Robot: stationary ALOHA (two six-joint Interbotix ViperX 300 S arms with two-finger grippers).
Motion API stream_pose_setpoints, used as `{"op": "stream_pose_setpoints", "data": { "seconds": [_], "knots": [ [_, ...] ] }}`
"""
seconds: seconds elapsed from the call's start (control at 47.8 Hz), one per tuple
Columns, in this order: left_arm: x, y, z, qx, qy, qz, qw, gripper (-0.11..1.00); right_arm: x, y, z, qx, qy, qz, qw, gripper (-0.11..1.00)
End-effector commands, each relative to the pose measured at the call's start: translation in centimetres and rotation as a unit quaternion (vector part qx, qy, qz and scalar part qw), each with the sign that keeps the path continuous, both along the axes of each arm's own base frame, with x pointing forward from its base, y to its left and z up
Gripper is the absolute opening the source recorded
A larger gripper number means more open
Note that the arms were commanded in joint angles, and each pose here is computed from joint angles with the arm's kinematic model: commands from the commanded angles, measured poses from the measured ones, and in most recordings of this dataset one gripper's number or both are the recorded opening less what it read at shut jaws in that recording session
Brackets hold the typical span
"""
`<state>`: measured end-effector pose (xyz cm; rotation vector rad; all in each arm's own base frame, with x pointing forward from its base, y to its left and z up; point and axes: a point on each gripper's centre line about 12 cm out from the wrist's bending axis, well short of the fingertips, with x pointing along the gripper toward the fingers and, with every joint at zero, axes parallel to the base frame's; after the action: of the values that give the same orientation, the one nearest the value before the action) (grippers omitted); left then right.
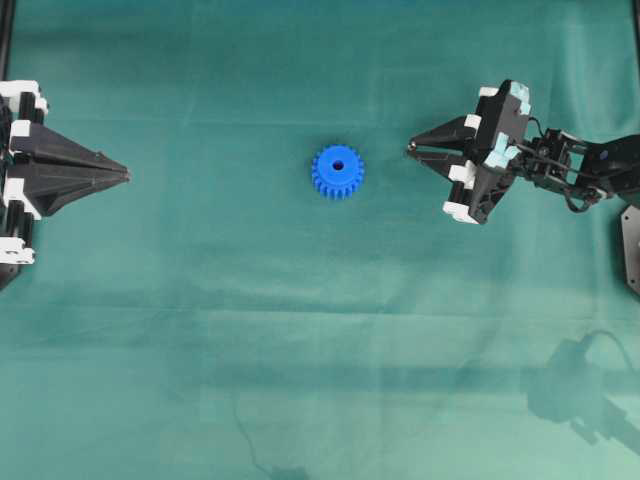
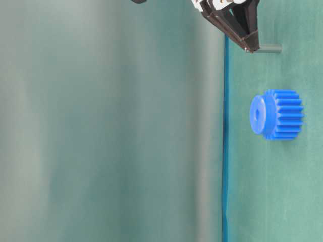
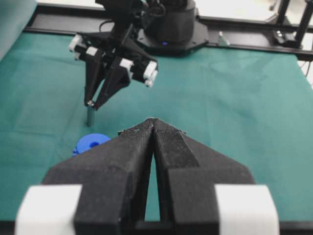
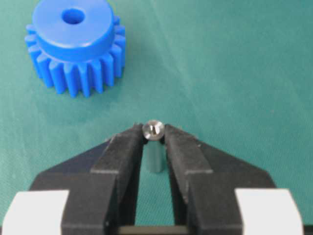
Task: Insert the shaft placed at a random location into the center hole of the small gear at another random location.
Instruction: 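Close the right gripper on the silver shaft and lift it upright, then carry the held shaft left over the blue gear's center hole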
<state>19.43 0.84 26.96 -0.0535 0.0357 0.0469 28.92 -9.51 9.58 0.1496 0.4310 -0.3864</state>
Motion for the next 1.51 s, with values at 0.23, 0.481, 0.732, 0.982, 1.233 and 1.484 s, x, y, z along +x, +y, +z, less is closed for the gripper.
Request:
{"op": "stream_pose_setpoints", "data": {
  "seconds": [0.23, 0.481, 0.732, 0.982, 1.233, 1.484],
  "knots": [
    [0.1, 0.1, 0.4, -0.001, -0.004, 0.002, 1.0000, 0.00, 0.5, -0.2, 0.9, -0.005, -0.019, -0.002, 0.9998, 0.14],
    [0.1, 0.1, 0.3, -0.003, 0.000, 0.002, 1.0000, 0.00, 0.9, 0.3, 4.1, -0.016, -0.058, 0.009, 0.9982, 0.15],
    [0.1, 0.1, 0.2, -0.004, 0.001, 0.002, 1.0000, 0.00, 1.0, 0.6, 8.5, -0.018, -0.065, 0.026, 0.9974, 0.14],
    [0.1, 0.1, 0.2, -0.004, 0.002, 0.002, 1.0000, 0.00, 2.4, 0.8, 9.0, -0.016, -0.060, 0.036, 0.9974, 0.15],
    [0.1, 0.1, 0.1, -0.004, 0.004, 0.002, 1.0000, 0.00, 6.5, 1.7, 9.4, -0.015, -0.065, 0.061, 0.9959, 0.15],
    [0.1, 0.1, 0.0, -0.004, 0.006, 0.002, 1.0000, 0.00, 9.3, 2.3, 9.7, -0.012, -0.062, 0.078, 0.9950, 0.15]
  ]
}}
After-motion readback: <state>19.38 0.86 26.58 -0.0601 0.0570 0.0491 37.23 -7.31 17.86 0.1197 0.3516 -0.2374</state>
